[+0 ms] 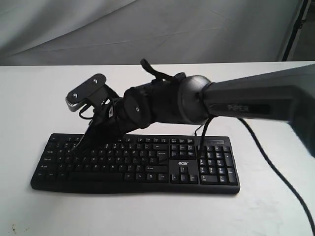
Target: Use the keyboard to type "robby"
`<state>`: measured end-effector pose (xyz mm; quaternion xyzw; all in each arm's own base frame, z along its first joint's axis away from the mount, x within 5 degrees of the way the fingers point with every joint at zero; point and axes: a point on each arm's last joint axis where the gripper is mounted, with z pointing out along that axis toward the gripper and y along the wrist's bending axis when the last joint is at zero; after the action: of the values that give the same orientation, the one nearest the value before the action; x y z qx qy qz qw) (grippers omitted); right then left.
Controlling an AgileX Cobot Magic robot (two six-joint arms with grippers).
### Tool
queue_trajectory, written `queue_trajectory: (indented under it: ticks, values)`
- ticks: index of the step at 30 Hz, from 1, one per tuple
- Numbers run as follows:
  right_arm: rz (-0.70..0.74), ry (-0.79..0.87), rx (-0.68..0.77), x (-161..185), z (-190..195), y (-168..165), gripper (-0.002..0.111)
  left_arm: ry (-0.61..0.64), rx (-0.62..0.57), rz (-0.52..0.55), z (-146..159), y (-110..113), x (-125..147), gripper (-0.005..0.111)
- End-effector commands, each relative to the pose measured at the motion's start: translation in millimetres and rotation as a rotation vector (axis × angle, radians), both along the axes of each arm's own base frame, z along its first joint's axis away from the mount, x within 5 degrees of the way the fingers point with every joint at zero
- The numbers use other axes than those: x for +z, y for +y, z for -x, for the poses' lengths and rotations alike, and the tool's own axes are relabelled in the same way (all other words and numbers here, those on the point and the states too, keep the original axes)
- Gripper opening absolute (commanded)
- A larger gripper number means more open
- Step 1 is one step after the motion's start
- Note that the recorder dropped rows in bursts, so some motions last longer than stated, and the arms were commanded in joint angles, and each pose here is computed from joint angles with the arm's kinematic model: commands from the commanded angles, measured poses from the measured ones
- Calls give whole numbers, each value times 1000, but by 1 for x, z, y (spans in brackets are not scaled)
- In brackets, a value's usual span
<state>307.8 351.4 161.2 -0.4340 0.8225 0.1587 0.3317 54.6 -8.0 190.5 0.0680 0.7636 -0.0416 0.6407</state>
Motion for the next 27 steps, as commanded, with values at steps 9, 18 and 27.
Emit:
queue_trajectory:
  ticks: [9, 18, 27]
  values:
    - [-65, -159, 22, 67, 37, -45, 0, -5, -6, -1, 0, 0, -1, 0]
    - [-274, -353, -34, 128, 106, -127, 0, -5, -6, -1, 0, 0, -1, 0]
    - [-500, -578, -81, 150, 177, -212, 0, -5, -6, -1, 0, 0, -1, 0]
